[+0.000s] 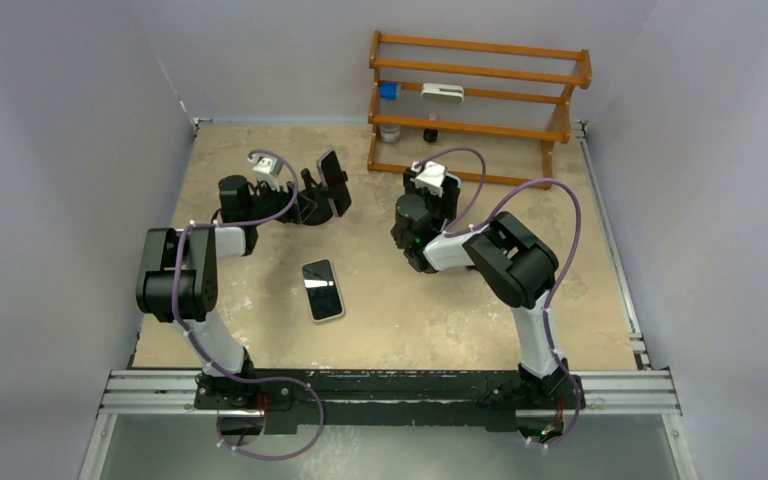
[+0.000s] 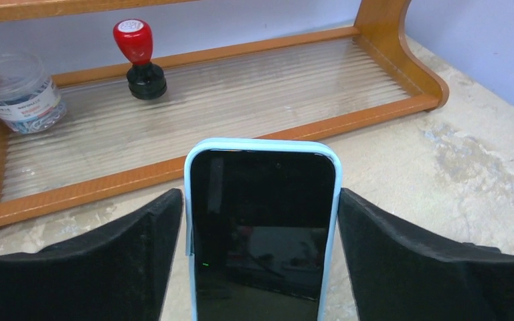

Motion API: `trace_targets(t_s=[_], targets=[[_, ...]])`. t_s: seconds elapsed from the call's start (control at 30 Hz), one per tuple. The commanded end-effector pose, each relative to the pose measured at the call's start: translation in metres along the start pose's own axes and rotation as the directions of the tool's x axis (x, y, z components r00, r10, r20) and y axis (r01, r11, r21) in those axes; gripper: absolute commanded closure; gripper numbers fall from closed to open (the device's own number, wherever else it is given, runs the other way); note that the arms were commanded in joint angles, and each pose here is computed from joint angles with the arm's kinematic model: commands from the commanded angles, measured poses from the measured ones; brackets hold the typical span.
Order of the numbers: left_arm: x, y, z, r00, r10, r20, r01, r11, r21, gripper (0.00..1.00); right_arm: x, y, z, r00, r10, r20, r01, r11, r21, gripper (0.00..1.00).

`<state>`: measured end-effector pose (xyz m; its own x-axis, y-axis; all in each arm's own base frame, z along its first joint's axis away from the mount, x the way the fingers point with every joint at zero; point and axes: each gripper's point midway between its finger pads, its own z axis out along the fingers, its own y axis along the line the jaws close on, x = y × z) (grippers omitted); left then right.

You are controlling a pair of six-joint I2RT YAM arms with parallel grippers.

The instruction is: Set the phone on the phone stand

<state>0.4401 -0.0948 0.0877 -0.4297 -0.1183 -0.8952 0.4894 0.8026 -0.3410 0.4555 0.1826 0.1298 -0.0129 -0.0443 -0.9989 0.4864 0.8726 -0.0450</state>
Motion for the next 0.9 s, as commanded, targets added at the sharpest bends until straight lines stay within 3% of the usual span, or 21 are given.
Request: trace_targets(t_s=[0.0, 0.07, 0.4, 0.57, 0.7, 0.8, 0.87], targets=[[-0.02, -0.002, 0.003, 0.999, 0.023, 0.043, -0.024, 0.999, 0.024, 0.34, -0.017, 0.012, -0.001, 0.996, 0.094, 0.009, -0.094, 0.996, -0.009, 0.08], [-0.02, -0.002, 0.003, 0.999, 0.023, 0.043, -0.024, 0.999, 0.024, 0.34, -0.021, 0.014, -0.001, 0.995, 0.099, 0.011, -0.099, 0.995, -0.023, 0.02], [-0.019, -0.001, 0.002, 0.999, 0.02, 0.043, -0.02, 1.0, 0.017, 0.33, -0.112, 0.007, -0.022, 0.971, 0.229, 0.077, -0.209, 0.956, -0.205, 0.01], [-0.021, -0.001, 0.001, 0.998, 0.02, 0.052, -0.02, 1.0, 0.008, 0.33, -0.133, -0.013, -0.049, 0.973, 0.22, 0.068, -0.195, 0.944, -0.265, 0.01], [-0.022, -0.001, 0.0, 0.998, 0.016, 0.062, -0.016, 1.0, 0.004, 0.33, -0.129, -0.01, -0.087, 0.992, 0.126, 0.019, -0.11, 0.925, -0.365, 0.01], [-0.022, 0.001, -0.001, 0.997, 0.006, 0.073, -0.005, 1.0, -0.012, 0.33, -0.123, 0.003, -0.136, 0.996, 0.089, 0.01, -0.073, 0.87, -0.488, 0.01], [-0.023, 0.004, -0.002, 0.997, 0.001, 0.082, 0.003, 0.999, -0.039, 0.33, -0.115, 0.029, -0.175, 0.996, 0.083, -0.035, -0.086, 0.757, -0.648, 0.01]])
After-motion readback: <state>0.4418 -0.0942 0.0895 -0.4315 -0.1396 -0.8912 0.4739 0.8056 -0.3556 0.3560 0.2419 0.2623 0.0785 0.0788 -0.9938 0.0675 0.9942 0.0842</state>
